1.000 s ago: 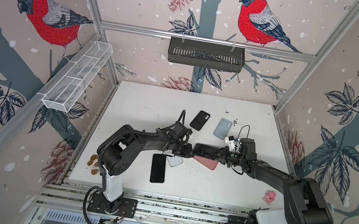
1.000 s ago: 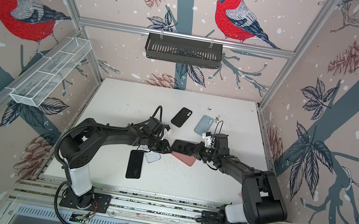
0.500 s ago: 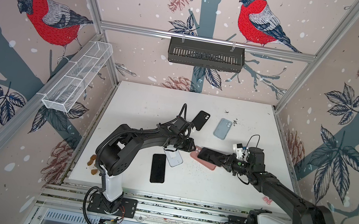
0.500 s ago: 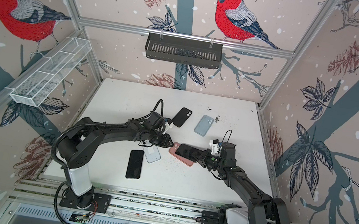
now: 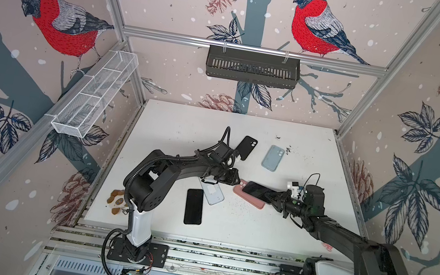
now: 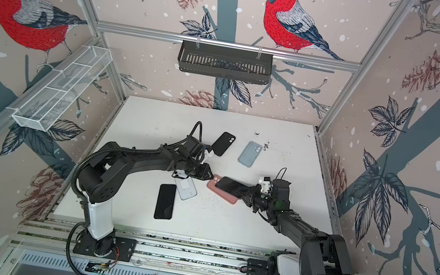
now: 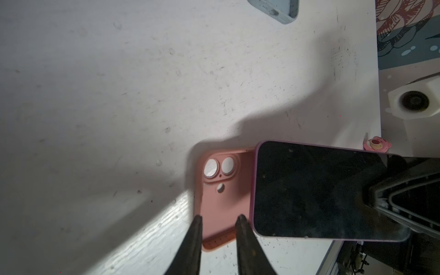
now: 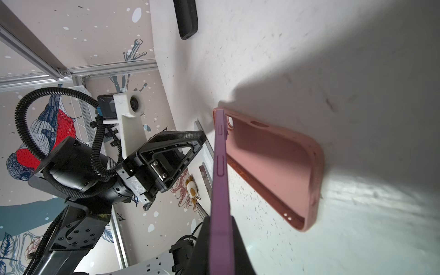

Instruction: Put the phone into the phone case

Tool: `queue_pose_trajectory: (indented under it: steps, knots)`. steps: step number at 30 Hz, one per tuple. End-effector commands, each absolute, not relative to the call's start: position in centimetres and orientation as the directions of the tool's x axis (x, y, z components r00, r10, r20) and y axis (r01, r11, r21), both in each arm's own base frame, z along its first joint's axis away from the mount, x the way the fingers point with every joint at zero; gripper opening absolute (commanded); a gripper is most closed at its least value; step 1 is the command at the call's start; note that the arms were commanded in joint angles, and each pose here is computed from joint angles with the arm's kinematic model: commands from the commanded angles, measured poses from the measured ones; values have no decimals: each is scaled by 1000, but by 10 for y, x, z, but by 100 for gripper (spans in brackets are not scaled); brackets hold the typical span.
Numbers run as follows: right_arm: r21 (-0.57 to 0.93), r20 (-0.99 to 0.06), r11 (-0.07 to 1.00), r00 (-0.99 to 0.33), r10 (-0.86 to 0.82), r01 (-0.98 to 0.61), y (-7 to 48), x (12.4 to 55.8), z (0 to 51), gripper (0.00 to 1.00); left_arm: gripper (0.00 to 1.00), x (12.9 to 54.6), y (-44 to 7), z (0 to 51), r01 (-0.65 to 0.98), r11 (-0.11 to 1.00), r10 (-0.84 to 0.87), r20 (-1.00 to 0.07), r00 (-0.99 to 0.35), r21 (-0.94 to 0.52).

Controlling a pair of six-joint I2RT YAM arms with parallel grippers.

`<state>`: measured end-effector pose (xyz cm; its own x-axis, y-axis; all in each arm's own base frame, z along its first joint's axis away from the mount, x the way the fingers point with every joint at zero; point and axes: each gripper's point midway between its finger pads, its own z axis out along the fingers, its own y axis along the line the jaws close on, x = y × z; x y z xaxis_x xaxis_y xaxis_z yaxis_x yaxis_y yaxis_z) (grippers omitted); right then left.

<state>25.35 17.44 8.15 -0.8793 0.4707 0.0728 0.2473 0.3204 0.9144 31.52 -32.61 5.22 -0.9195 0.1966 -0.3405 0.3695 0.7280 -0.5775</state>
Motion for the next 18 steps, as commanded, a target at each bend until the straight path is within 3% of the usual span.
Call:
queue_pose_trajectory:
  steps: [1, 18]
  knots:
    - [930, 30, 313, -887, 460, 194, 176, 258, 87, 1, 27, 316, -328, 52, 374, 717, 198, -342, -918, -588]
    - [906, 39, 364, -899, 435, 215, 171, 251, 58, 1, 27, 311, -329, 41, 361, 711, 202, -316, -927, -604]
